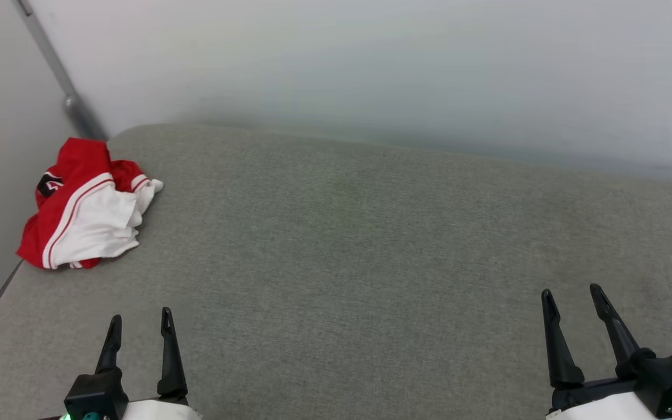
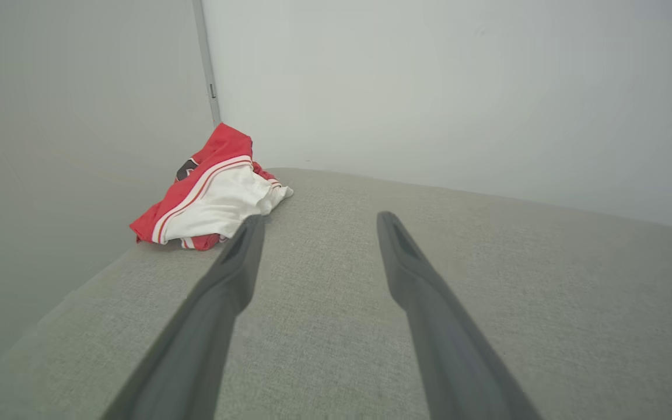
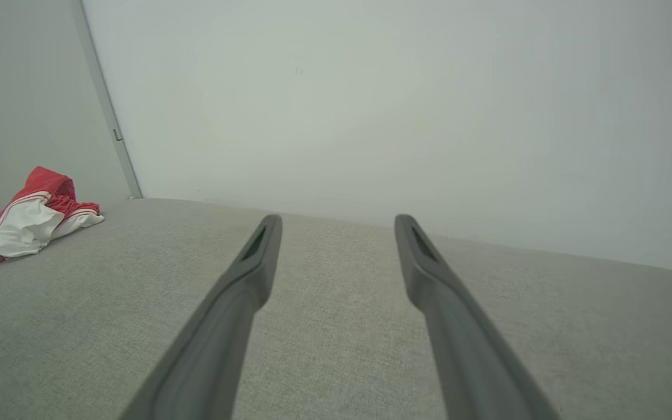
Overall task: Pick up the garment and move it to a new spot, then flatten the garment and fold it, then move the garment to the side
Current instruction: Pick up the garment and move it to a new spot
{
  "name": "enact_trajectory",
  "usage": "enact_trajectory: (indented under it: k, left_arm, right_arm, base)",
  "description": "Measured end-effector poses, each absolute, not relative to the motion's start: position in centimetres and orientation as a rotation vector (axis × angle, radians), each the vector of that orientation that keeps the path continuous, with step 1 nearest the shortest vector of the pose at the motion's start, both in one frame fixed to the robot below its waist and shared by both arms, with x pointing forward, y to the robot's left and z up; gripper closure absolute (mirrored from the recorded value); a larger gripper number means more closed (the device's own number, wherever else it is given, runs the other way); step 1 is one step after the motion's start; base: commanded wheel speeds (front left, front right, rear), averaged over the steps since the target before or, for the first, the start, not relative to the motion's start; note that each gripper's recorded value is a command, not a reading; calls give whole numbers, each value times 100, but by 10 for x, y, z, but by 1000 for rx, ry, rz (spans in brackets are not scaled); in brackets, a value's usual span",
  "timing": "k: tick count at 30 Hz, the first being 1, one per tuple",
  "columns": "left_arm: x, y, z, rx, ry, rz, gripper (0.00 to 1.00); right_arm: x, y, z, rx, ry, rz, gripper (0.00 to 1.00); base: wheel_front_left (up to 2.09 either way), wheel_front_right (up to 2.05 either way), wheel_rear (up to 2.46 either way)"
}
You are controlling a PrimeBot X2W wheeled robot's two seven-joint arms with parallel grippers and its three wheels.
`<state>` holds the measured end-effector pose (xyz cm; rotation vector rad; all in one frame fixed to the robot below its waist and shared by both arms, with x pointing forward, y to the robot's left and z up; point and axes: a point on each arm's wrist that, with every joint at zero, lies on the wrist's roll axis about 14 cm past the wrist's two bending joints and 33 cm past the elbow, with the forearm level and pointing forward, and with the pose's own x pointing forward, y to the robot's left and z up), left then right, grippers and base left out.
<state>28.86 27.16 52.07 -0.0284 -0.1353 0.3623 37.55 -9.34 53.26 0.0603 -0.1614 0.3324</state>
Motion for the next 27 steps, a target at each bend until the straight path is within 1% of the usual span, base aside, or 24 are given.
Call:
enact_trajectory:
  k: [2, 3, 4, 15, 20, 27]
  left_arm:
    - [280, 279, 521, -26, -137, 393, 0]
    - [267, 291, 521, -23, -138, 440, 0]
    - [263, 295, 521, -23, -139, 457, 0]
    - [213, 330, 520, -31, -142, 630, 0]
    - [197, 339, 515, -39, -126, 682, 0]
    - [195, 340, 513, -42, -118, 702, 0]
  right_arm:
    - [377, -84, 532, 63, -160, 361, 0]
    - [380, -67, 533, 70, -158, 410, 0]
    - [380, -61, 533, 71, -158, 427, 0]
    - [383, -7, 531, 77, -151, 586, 0]
    - [383, 10, 529, 73, -146, 635, 0]
    - [384, 14, 527, 65, -143, 649, 0]
  base:
    - [0, 0, 0]
    - [0, 0, 0]
    - [0, 0, 0]
    - [0, 0, 0]
    - [0, 0, 0]
    - [0, 0, 0]
